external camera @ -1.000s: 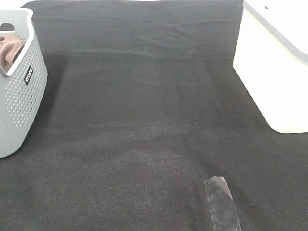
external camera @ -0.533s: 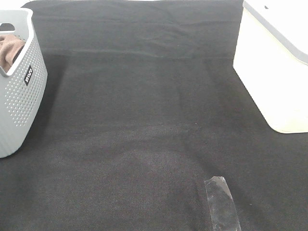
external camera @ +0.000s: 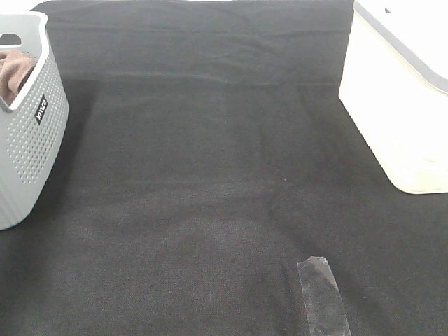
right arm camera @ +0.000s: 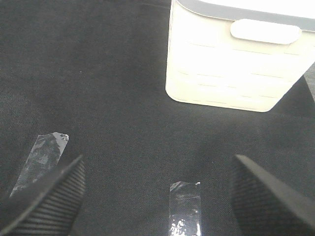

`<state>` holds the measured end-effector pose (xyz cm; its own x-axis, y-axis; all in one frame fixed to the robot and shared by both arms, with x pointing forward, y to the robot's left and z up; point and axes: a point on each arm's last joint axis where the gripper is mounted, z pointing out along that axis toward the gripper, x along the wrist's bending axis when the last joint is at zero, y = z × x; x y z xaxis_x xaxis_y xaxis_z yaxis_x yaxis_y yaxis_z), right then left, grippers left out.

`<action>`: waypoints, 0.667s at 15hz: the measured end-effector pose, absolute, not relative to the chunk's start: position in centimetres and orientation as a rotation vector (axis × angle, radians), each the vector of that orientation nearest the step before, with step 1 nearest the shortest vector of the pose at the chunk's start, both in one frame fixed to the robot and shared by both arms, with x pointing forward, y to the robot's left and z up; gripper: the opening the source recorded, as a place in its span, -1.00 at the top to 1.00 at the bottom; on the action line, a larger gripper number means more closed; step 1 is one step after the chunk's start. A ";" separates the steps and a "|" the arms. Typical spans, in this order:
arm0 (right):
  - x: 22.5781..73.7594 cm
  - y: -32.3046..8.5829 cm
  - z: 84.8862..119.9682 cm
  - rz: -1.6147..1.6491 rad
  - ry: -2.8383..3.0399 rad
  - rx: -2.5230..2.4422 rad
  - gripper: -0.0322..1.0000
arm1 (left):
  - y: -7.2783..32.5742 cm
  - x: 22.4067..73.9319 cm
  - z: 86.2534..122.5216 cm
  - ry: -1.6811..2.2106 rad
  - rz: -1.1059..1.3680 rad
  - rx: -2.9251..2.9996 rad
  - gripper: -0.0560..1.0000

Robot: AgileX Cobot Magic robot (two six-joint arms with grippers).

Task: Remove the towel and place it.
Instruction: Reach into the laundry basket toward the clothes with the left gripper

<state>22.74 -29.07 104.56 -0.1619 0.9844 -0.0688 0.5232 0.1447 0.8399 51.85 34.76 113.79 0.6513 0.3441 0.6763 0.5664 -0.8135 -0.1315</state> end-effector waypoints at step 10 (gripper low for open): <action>22.7 -29.1 104.6 0.903 1.773 1.449 -0.55 | 39.0 64.4 102.1 -0.506 -0.683 -2.614 -0.96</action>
